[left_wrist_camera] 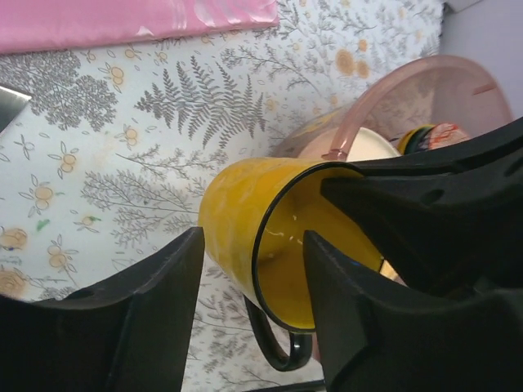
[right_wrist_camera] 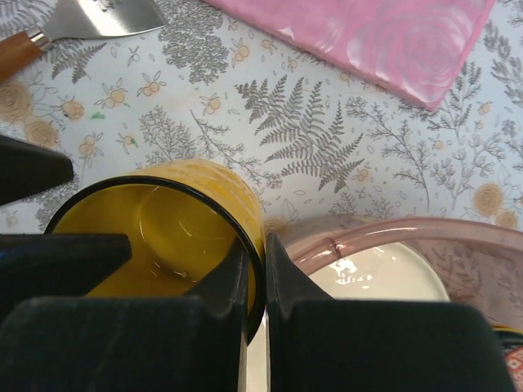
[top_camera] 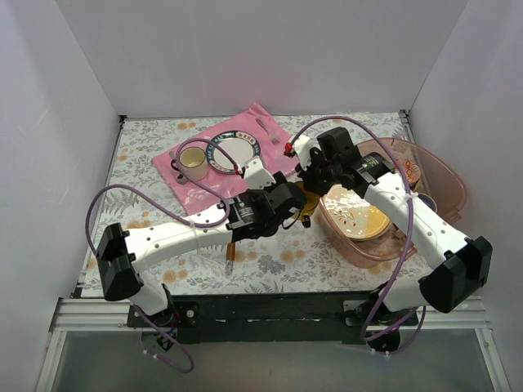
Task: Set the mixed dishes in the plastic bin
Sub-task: Pick up the cup at the center of the board, then place the cup in the plastic bin.
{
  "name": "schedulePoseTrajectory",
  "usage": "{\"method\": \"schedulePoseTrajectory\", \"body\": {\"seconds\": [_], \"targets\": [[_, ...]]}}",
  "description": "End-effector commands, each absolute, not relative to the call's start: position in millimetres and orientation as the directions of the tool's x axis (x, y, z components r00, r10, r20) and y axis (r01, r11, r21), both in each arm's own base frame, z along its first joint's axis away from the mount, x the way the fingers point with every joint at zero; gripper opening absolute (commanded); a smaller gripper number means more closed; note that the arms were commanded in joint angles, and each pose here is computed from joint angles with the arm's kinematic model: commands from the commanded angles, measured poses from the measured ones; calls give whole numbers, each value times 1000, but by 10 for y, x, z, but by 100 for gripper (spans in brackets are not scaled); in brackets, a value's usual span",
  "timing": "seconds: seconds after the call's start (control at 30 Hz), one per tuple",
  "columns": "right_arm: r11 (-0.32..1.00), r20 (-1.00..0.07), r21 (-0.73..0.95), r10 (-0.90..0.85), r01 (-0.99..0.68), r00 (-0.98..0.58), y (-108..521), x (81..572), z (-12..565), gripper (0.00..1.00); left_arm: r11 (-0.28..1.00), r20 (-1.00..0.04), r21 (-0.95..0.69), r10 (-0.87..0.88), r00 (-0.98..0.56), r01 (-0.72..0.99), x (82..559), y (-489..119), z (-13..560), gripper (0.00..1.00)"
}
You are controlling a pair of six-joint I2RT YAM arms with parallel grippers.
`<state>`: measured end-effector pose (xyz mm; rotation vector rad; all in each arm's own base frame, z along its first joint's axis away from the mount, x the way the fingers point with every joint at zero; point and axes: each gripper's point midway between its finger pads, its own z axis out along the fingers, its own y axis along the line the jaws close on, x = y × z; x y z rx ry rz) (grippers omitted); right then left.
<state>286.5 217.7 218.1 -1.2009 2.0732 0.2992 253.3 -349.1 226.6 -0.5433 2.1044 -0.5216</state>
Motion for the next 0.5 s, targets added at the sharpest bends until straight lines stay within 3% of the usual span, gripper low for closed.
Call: {"method": "schedulePoseTrajectory", "body": {"seconds": [0.0,0.3,0.47], "targets": [[498,-781,-63,-564,-865,-267,2296,2831,2570,1,722,-605,-685,-639,-475,-98,2495,-3447,2755,57],[522,-854,45,-422,-852,-304,1956,2911,2862,1,685,-642,-718,-581,-501,125,2281,-3315,3032,95],[587,-892,53,-336,-808,-303,1544,2986,3089,1,651,-721,-681,-519,-459,334,2129,-3163,3248,98]]}}
